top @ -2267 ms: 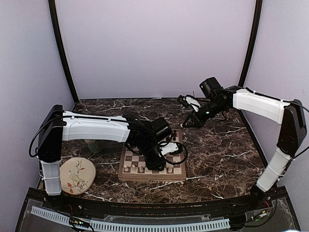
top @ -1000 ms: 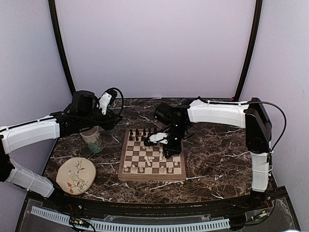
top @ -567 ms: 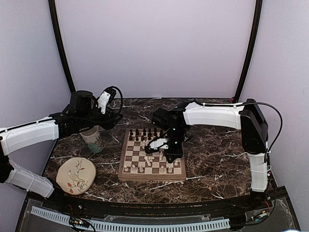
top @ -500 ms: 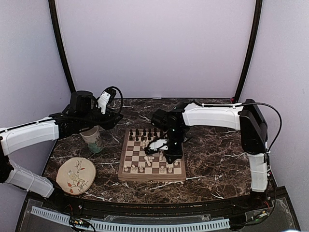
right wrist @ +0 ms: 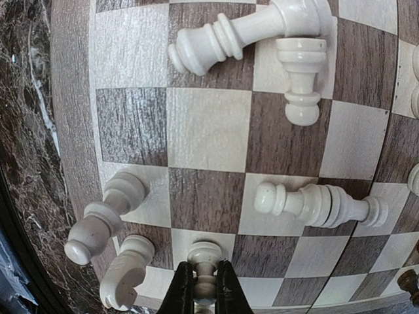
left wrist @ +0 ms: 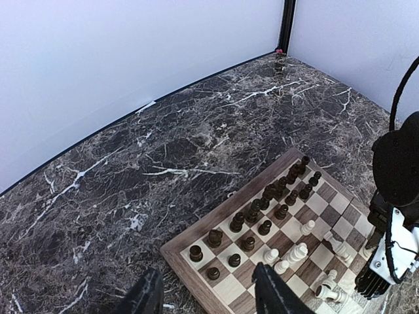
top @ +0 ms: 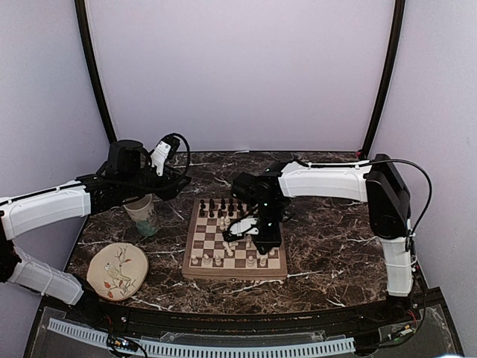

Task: Set up the chess pieces on the board
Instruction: Place the pawn at g2.

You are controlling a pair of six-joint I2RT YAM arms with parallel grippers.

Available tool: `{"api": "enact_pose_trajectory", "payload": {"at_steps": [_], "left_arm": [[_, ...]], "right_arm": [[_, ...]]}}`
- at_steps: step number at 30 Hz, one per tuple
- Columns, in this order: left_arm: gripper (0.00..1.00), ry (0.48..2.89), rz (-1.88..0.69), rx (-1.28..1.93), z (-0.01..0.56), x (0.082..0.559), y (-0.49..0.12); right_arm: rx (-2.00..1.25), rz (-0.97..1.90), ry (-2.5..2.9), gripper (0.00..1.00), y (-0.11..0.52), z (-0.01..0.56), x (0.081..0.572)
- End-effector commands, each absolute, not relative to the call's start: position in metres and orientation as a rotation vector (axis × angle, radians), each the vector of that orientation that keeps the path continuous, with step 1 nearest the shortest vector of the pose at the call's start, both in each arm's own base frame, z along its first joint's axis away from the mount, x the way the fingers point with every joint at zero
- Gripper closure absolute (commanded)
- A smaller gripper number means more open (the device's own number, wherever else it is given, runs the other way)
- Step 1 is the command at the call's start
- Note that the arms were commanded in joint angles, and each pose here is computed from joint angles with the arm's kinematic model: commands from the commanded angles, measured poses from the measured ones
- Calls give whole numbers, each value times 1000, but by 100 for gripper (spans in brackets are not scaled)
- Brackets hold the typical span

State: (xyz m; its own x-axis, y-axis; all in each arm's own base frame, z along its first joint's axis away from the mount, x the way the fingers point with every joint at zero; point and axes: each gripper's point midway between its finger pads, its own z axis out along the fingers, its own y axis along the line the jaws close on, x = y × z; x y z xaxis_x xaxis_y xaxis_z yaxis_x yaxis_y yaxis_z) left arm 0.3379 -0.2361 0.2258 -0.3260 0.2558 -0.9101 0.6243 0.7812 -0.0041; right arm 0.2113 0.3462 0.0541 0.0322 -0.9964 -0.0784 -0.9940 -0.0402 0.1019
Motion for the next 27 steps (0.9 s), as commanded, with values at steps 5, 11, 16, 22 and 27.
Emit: {"api": "enact_pose_trajectory", "payload": {"at_steps": [5,11,16,22,27], "left_arm": [[51,1902,-470,671,226,335,-239],[51,1904,-474,676,225,334,-240],[51,1906,-480,682,224,334,-241],[51,1910,-483,686,222,334,-242],[51,1912,-486,691,221,334,-243]], "right_arm": [[2244,-148,-2155,95,345,49,212],[2248,-156,-2157,81,345,51,211],[2253,-175,-2164,79,348,54,211],[2251,-224,-2156,79,351,59,207],[2250,-221,-2150,79,350,58,206]]}}
